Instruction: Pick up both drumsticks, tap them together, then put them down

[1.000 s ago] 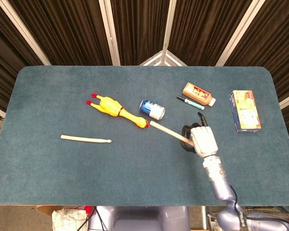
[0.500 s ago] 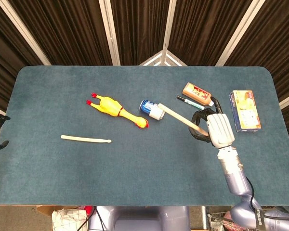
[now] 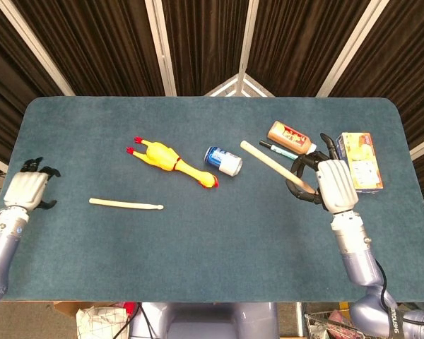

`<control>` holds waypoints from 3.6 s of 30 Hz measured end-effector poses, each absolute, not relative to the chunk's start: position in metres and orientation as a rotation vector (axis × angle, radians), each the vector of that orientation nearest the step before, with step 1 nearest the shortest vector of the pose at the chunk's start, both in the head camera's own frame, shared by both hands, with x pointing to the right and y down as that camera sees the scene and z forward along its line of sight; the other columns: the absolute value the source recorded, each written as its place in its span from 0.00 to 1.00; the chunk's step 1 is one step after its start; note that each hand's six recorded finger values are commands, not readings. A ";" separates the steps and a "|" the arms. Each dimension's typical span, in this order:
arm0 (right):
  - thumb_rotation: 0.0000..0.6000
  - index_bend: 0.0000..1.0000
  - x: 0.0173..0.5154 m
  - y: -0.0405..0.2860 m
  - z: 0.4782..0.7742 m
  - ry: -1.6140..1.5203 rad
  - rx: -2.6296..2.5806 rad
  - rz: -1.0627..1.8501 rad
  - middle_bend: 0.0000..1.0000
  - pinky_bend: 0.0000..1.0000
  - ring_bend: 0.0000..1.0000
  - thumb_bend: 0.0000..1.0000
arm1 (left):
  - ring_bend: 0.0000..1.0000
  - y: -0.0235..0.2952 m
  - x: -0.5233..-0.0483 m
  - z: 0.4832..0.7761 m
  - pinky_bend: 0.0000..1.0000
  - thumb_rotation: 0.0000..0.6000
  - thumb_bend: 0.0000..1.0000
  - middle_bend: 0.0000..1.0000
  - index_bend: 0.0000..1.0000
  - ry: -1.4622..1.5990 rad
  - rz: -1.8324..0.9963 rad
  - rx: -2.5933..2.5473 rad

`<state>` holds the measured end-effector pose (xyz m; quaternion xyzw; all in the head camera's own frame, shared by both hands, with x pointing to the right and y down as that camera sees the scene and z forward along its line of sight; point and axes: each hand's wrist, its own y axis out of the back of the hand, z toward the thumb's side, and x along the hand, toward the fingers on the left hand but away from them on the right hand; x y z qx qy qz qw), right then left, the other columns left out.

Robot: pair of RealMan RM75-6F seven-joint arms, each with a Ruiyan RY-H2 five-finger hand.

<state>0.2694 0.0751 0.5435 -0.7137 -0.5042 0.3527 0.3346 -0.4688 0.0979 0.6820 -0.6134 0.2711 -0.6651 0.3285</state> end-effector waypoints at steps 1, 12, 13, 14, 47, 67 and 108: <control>1.00 0.67 0.270 0.075 0.543 -1.314 -1.859 0.924 0.65 0.00 0.44 0.46 | 0.00 0.099 -0.464 0.685 0.00 1.00 0.32 0.30 0.34 0.723 -1.735 -1.638; 1.00 0.67 0.270 0.078 0.549 -1.302 -1.859 0.952 0.65 0.00 0.44 0.46 | 0.00 0.111 -0.398 0.712 0.00 1.00 0.33 0.37 0.38 0.691 -1.631 -1.856; 1.00 0.67 0.271 0.078 0.551 -1.299 -1.857 0.957 0.65 0.00 0.44 0.46 | 0.00 0.112 -0.394 0.713 0.00 1.00 0.33 0.37 0.39 0.690 -1.626 -1.859; 1.00 0.67 0.271 0.077 0.551 -1.298 -1.855 0.960 0.65 0.00 0.44 0.46 | 0.00 0.113 -0.388 0.715 0.00 1.00 0.34 0.38 0.39 0.694 -1.617 -1.871; 1.00 0.67 0.280 0.082 0.555 -1.291 -1.834 1.000 0.65 0.00 0.44 0.46 | 0.06 0.123 -0.347 0.742 0.00 1.00 0.39 0.52 0.52 0.492 -1.603 -1.699; 1.00 0.68 0.280 0.079 0.562 -1.278 -1.827 1.017 0.65 0.00 0.44 0.46 | 0.07 0.122 -0.340 0.742 0.00 1.00 0.39 0.54 0.53 0.465 -1.614 -1.661; 1.00 0.69 0.286 0.076 0.556 -1.279 -1.810 1.019 0.66 0.00 0.44 0.46 | 0.13 0.122 -0.340 0.743 0.00 1.00 0.46 0.62 0.62 0.459 -1.594 -1.594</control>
